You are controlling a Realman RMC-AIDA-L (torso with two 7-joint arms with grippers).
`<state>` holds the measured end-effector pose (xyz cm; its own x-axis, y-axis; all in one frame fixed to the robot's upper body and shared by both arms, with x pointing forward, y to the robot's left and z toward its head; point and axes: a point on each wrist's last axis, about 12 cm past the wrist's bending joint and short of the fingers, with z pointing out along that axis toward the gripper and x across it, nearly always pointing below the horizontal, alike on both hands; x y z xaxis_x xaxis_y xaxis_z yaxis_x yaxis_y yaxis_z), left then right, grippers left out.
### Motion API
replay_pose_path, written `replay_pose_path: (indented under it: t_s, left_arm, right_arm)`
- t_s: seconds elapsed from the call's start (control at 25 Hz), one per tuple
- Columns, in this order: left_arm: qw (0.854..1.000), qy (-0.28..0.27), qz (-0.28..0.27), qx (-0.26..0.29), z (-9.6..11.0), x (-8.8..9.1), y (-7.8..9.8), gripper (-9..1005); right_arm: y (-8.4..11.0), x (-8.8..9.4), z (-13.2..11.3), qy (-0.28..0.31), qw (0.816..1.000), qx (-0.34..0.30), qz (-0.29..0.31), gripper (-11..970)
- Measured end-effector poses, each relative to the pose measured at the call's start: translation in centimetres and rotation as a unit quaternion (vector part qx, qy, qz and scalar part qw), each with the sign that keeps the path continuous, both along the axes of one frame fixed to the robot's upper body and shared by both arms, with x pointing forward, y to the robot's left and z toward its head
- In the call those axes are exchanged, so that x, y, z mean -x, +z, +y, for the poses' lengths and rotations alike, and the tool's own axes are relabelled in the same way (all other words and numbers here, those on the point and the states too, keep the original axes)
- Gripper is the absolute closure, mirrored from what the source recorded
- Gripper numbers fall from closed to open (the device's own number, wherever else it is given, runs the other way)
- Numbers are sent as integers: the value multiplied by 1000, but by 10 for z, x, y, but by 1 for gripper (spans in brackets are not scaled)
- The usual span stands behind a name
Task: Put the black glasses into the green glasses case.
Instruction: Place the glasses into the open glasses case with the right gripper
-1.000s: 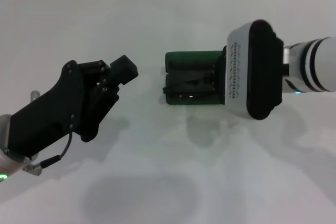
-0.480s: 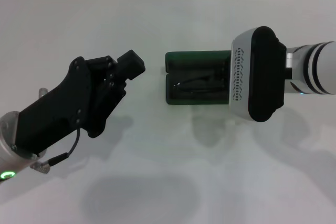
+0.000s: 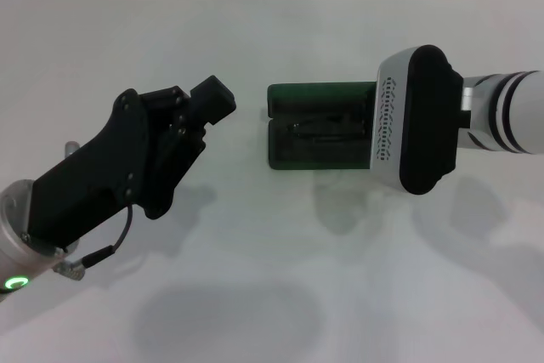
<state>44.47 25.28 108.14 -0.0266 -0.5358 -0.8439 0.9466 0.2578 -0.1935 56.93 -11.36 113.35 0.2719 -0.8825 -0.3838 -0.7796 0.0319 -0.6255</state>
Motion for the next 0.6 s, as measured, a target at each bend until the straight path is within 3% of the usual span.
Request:
replay_pose_path:
  t_s: [0.6]
  left_arm:
    - [1000,0,1,2,-2,0,0,961]
  right_arm:
    - [-9,0,2,3,1000,4,3,875]
